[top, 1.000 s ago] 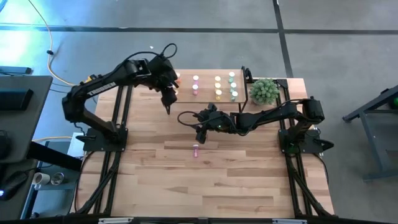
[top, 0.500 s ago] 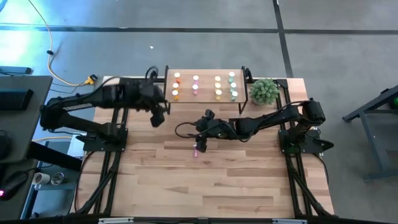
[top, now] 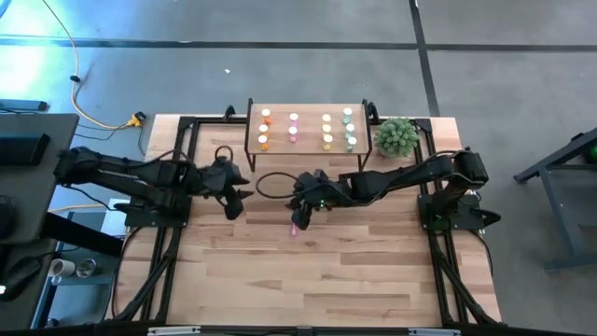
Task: Pick and place medicine bottles onto shelf by color
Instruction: Put the pink pill bottle on the shelf aligned with the other pink pill bottles
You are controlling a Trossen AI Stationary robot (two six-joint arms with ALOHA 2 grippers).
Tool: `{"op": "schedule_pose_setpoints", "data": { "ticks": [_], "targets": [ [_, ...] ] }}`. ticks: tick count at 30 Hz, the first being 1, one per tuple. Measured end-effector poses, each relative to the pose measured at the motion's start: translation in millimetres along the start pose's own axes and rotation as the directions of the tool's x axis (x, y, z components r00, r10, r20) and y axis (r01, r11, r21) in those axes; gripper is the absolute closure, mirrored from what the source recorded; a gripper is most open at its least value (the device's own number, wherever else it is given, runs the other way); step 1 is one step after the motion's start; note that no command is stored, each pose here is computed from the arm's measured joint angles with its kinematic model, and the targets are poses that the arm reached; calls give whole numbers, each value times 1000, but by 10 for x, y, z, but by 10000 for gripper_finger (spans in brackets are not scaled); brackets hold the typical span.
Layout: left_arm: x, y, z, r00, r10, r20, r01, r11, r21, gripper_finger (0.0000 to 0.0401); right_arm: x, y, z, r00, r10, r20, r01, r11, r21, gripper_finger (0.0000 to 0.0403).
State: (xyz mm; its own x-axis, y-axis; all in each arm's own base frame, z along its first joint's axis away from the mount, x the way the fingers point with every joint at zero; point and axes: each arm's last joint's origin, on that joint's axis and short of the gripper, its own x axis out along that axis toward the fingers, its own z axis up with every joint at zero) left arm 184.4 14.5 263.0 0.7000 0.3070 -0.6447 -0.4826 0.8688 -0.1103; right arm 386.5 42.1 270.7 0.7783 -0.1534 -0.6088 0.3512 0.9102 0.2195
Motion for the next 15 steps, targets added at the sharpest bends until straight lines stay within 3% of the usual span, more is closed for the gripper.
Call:
{"op": "schedule_pose_setpoints", "data": {
  "ticks": [4,15],
  "targets": [
    [68,-43,-197,999,34,-34,-35,999,-19,229,69,22,-140,998,9,-65,-2,994,113,180],
    [131,-71,-403,995,27,-92,-31,999,-42,229,256,258,-439,990,40,-139,-15,984,178,180]
  ]
}}
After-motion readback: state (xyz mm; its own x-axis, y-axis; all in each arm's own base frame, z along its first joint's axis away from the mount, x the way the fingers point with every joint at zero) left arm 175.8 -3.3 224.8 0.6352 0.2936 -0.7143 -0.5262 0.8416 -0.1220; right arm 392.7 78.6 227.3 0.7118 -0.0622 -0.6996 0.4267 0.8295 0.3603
